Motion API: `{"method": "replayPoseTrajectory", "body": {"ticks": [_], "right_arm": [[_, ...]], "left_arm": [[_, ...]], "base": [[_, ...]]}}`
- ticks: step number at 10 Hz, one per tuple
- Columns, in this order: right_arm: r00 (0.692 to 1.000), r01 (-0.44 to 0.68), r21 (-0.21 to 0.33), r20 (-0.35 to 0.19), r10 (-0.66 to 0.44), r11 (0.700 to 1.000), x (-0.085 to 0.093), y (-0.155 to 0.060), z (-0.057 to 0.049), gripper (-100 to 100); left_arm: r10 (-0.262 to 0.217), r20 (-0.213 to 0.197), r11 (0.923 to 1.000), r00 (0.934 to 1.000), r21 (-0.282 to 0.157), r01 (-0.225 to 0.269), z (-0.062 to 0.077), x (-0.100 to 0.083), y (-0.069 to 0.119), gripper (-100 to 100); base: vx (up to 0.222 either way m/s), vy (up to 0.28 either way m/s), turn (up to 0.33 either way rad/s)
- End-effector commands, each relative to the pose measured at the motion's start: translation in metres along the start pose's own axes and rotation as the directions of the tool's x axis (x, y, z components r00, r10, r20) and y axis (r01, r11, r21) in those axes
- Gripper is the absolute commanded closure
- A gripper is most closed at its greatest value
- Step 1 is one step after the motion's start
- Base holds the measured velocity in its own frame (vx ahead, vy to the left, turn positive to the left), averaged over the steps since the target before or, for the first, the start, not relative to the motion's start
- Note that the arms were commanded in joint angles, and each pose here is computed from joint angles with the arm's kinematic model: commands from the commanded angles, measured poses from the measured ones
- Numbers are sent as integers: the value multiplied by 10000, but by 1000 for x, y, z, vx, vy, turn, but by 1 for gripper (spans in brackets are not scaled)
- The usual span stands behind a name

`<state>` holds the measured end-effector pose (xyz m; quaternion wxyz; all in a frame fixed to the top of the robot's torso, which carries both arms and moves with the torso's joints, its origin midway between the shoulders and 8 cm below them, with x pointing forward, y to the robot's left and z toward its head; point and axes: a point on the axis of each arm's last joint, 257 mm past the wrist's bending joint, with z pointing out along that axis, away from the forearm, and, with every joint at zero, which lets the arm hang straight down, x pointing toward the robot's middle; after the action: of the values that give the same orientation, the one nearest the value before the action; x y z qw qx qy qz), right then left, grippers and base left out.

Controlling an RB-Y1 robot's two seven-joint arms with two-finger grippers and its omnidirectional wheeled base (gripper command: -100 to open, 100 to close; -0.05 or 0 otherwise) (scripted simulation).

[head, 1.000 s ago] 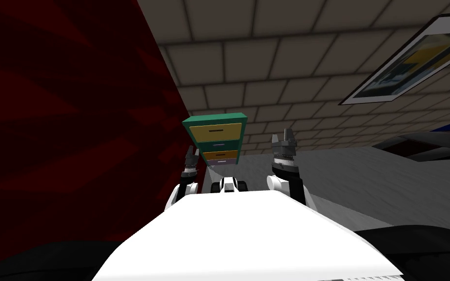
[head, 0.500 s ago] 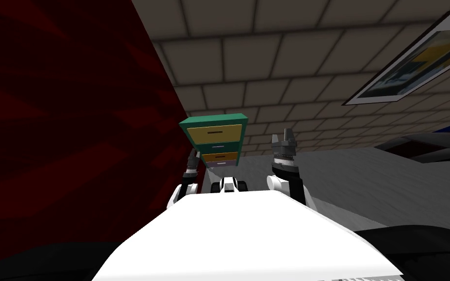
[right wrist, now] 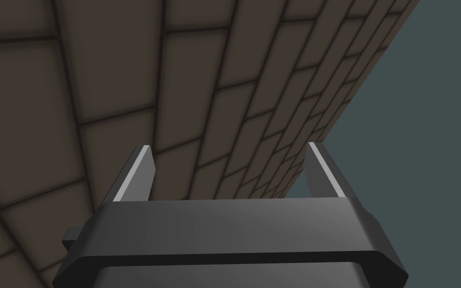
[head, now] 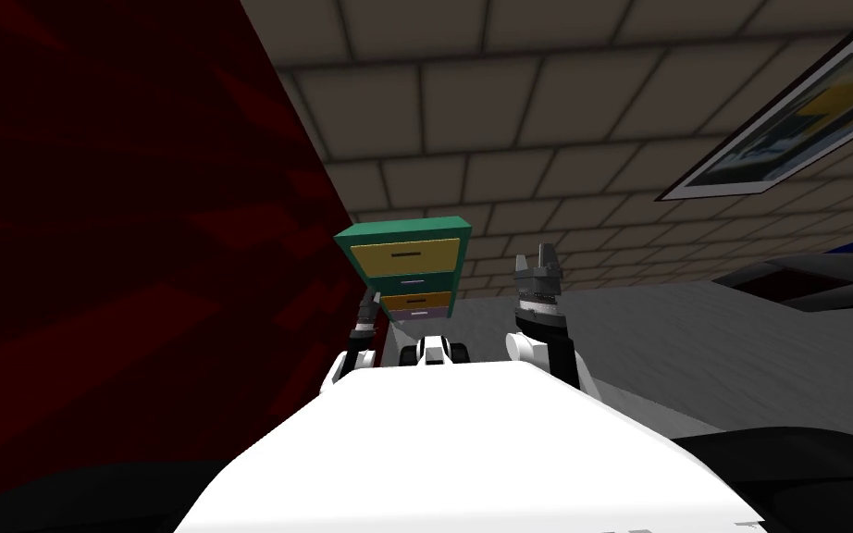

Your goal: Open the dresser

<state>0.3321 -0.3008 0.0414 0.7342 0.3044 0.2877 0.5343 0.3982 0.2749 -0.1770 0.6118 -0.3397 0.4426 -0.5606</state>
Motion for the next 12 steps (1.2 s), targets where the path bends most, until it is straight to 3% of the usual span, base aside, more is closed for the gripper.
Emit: {"method": "replayPoseTrajectory", "body": {"ticks": [1,4,12], "right_arm": [[10000,0,-1,0,0,10000,0,0,0,0],[10000,0,0,0,0,10000,0,0,0,0],[10000,0,0,0,0,10000,0,0,0,0]], "left_arm": [[50,-9,9994,10000,-352,-50,-6,0,22,-100],[97,14,9968,10000,-788,-96,-16,-1,52,-100],[90,103,9862,9999,-1655,-72,-39,0,103,-100]], "base": [[57,-11,-4],[92,-9,-6],[68,-8,-3]]}}
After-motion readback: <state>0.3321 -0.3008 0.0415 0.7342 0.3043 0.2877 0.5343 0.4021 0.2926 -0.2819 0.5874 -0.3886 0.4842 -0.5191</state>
